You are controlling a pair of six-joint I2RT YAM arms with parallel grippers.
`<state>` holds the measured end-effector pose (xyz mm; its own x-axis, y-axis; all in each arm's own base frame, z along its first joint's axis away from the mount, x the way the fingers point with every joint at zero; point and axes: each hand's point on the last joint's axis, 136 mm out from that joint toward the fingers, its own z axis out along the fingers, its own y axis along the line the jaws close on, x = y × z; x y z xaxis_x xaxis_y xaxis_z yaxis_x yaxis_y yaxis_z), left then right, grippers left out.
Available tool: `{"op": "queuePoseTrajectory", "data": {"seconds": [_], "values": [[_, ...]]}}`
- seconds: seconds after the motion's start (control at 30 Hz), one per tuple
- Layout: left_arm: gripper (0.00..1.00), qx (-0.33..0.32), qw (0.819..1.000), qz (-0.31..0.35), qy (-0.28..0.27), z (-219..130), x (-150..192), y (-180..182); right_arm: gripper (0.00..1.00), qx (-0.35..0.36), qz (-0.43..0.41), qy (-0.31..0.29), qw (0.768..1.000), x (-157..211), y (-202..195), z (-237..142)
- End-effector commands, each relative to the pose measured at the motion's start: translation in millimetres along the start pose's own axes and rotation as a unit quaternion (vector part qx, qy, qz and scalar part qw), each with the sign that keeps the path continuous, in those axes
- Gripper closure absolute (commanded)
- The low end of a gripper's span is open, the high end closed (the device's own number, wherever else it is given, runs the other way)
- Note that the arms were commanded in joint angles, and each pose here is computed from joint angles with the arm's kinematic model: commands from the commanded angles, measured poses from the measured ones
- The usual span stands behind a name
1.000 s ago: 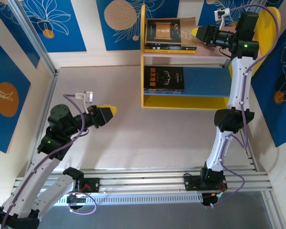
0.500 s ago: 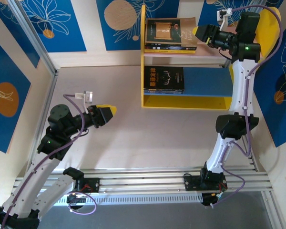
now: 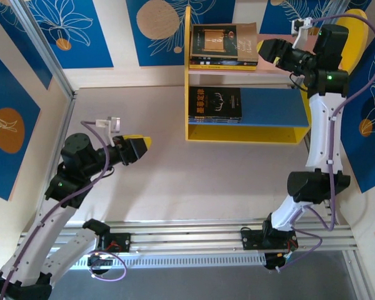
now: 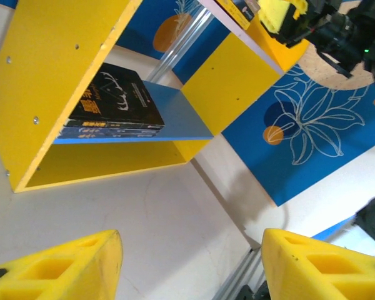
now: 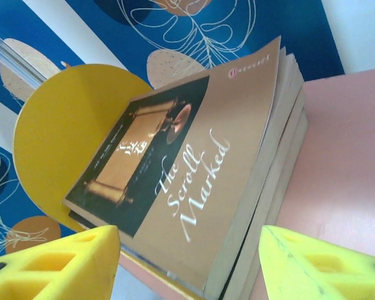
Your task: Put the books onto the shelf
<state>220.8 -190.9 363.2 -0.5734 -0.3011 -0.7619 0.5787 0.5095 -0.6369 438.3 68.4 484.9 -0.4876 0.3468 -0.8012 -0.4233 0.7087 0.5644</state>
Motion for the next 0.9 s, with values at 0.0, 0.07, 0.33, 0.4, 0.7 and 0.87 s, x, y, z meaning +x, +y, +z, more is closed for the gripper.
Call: {"op": "queuePoseTrajectory", "data": {"seconds": [0.0, 0.07, 0.33, 0.4, 0.7, 0.87], "values": [[0.36, -0.025, 0.999, 0.021, -0.003, -1, -10, 1, 0.39, 0.022, -0.05, -0.026, 0.998, 6, 20, -22], [0.35, -0.035, 0.999, 0.024, -0.001, 1, -13, 4, 0.39, 0.036, -0.06, -0.03, 0.997, 20, 25, -32], [0.22, -0.062, 0.997, 0.047, -0.011, 7, -30, 8, 0.29, 0.064, -0.098, -0.02, 0.993, 108, 46, -67], [0.19, -0.074, 0.996, 0.052, -0.011, 8, -32, 12, 0.25, 0.067, -0.099, -0.011, 0.993, 130, 47, -72], [0.0, -0.142, 0.987, 0.071, -0.017, 5, -40, 34, 0.07, 0.094, -0.074, 0.02, 0.993, 189, 29, -85], [0.0, -0.187, 0.98, 0.067, 0.01, 4, -32, 52, 0.01, 0.13, -0.071, 0.017, 0.989, 195, 21, -99]]}}
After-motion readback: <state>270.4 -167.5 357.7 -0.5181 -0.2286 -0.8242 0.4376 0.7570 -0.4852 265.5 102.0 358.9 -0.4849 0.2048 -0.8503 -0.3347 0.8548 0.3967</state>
